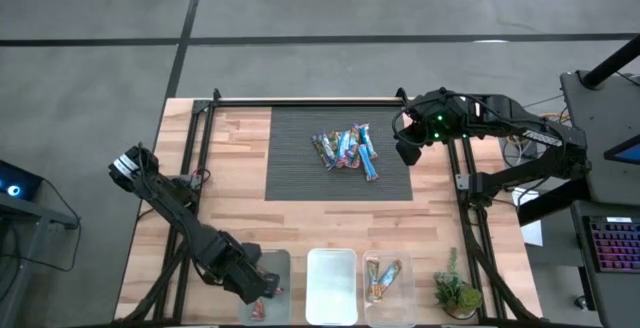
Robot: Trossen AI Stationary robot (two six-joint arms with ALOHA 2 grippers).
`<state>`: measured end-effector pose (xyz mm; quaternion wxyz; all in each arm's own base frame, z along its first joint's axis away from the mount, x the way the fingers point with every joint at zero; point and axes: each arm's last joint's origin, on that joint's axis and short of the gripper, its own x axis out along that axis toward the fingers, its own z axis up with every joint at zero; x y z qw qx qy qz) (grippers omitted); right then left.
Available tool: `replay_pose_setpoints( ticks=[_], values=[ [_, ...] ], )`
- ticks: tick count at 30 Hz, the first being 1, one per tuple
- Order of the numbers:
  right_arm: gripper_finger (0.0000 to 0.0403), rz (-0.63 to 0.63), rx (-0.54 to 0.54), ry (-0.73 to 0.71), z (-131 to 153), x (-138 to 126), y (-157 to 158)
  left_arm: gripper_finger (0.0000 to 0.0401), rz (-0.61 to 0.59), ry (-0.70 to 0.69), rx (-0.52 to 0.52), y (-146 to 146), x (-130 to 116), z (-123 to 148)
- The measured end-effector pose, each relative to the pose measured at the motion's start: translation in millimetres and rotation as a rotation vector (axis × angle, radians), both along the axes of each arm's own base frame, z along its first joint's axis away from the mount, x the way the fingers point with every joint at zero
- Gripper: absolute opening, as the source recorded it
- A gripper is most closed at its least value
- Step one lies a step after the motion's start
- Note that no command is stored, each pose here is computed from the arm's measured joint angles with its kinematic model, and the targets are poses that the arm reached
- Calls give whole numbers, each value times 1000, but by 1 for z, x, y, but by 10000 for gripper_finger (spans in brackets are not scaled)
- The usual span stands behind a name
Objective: Pick and place Granola Bars by type
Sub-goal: Put the right yellow granola bar into the transparent bin
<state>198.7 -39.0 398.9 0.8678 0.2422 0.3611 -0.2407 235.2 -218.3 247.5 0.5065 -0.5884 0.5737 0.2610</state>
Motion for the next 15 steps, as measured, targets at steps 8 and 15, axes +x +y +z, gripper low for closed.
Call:
replay_pose_setpoints(
  ticks=[8, 15],
  values=[
    [9, 0, 0, 0, 0, 0, 0, 130, -39, -40, -7, -1, 2, 1],
    [9, 0, -1, -1, 0, 0, 0, 68, -65, -72, 19, -1, 2, 1]
  ],
)
